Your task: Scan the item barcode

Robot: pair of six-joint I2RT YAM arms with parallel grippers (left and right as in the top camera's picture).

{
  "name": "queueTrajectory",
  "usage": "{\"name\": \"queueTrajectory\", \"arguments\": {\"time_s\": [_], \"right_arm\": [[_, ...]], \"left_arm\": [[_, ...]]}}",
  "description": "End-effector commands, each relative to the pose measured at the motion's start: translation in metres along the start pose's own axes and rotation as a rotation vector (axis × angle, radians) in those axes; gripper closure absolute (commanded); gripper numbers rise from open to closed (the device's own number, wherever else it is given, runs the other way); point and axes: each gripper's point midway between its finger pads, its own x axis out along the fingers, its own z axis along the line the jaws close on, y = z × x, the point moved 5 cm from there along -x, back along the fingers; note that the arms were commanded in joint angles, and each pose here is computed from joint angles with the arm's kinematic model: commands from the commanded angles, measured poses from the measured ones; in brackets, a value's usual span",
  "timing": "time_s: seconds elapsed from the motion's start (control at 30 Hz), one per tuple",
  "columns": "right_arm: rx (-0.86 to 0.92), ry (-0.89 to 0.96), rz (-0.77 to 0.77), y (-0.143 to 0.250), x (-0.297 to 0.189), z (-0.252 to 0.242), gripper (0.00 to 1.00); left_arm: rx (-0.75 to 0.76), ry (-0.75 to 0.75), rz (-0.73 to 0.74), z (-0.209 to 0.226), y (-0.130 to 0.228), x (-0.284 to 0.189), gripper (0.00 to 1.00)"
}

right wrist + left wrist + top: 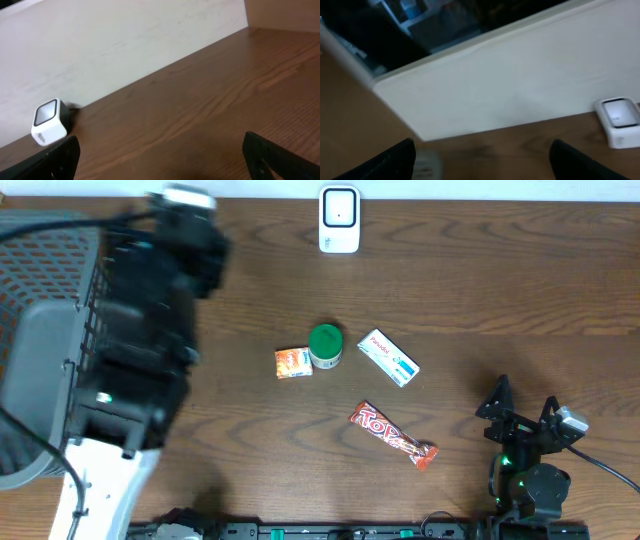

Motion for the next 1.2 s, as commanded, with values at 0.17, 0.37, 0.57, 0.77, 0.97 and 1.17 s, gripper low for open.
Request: {"name": "queueTrajectory", "arguments": {"time_s": [0.17, 0.37, 0.57, 0.77, 0.97, 1.17], "right_arm": [[0.008, 0.001, -0.003, 0.000, 0.000, 0.000, 0.01], [0.008, 0.001, -0.003, 0.000, 0.000, 0.000, 0.01], [0.008, 0.001, -0.003, 0.000, 0.000, 0.000, 0.01], [0.008, 0.001, -0.003, 0.000, 0.000, 0.000, 0.01], [0.008, 0.001, -0.003, 0.000, 0.000, 0.000, 0.01], [0.008, 0.001, -0.003, 0.000, 0.000, 0.000, 0.01]], "left_arm": [[-0.114, 0.154, -0.129, 0.041, -0.007, 0.007, 0.14], [-0.111, 0.155, -0.103, 0.045, -0.004, -0.016, 0.14], [-0.113, 0.124, -0.199, 0.059, -0.018, -0.089, 0.14], [-0.117, 0.070, -0.364, 0.074, -0.032, -0.170, 0.14], [-0.119, 0.033, -0.476, 0.081, -0.033, -0.223, 0.14], [-0.121, 0.018, -0.555, 0.084, -0.032, -0.257, 0.14]]}}
